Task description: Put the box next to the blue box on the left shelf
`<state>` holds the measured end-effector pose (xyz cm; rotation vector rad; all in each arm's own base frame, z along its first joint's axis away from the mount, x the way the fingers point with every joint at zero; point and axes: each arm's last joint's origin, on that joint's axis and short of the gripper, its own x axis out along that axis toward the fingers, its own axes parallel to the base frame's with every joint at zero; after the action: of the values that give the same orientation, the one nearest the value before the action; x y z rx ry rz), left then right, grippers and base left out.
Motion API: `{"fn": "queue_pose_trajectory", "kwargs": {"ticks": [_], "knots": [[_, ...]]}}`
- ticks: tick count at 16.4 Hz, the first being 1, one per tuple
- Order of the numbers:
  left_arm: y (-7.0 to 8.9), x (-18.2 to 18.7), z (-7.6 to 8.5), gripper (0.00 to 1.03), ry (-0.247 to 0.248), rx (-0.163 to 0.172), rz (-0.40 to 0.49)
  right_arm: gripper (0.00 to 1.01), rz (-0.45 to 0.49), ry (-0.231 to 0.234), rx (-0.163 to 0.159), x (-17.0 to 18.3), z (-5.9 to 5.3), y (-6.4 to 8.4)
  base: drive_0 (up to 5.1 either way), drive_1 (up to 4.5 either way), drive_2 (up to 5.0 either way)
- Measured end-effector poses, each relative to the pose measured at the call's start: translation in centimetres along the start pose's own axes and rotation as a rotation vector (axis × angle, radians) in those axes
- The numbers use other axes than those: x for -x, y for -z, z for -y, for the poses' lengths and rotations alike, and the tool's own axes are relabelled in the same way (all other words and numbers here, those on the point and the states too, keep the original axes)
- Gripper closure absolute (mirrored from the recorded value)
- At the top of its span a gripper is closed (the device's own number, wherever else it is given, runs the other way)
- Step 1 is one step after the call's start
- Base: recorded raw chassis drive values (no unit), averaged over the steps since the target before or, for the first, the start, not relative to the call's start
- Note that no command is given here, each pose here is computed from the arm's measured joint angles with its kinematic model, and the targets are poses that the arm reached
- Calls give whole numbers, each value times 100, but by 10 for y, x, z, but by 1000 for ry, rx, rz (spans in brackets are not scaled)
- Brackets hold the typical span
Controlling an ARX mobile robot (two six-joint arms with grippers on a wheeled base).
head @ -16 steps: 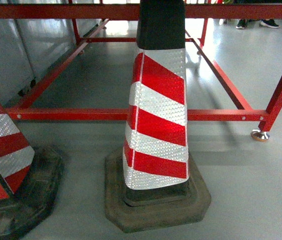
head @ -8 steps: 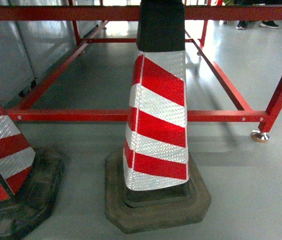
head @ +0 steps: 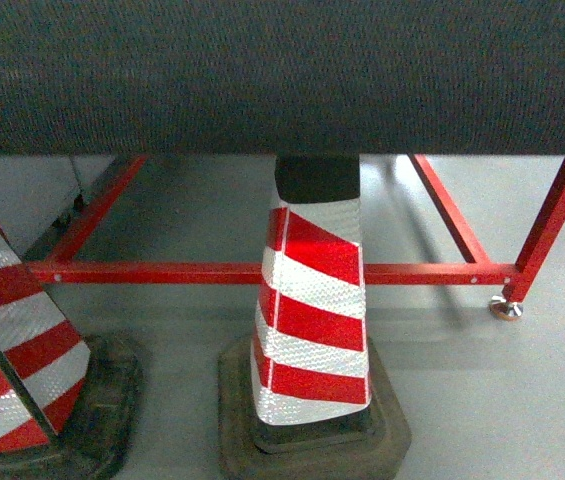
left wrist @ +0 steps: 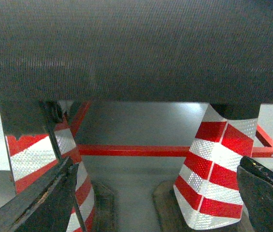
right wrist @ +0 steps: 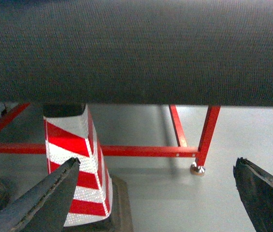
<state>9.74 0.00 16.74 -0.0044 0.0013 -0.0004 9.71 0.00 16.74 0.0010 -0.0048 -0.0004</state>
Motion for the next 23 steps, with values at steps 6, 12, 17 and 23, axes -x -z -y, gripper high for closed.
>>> {"fn": "queue_pose_trajectory", "kwargs": {"ticks": [6,12,17,23], "knots": [[0,0,0,5,-2,-5,2,3,-2,0,1,0,0,0,0,0,0],[0,0,0,5,0,-5,1,3,0,0,1,0,0,0,0,0,0],[0,0,0,5,0,-5,2,3,0,0,0,0,0,0,0,0,0],[-1,0,0,5,-1,-5,5,3,-2,0,1,0,0,0,0,0,0]]}}
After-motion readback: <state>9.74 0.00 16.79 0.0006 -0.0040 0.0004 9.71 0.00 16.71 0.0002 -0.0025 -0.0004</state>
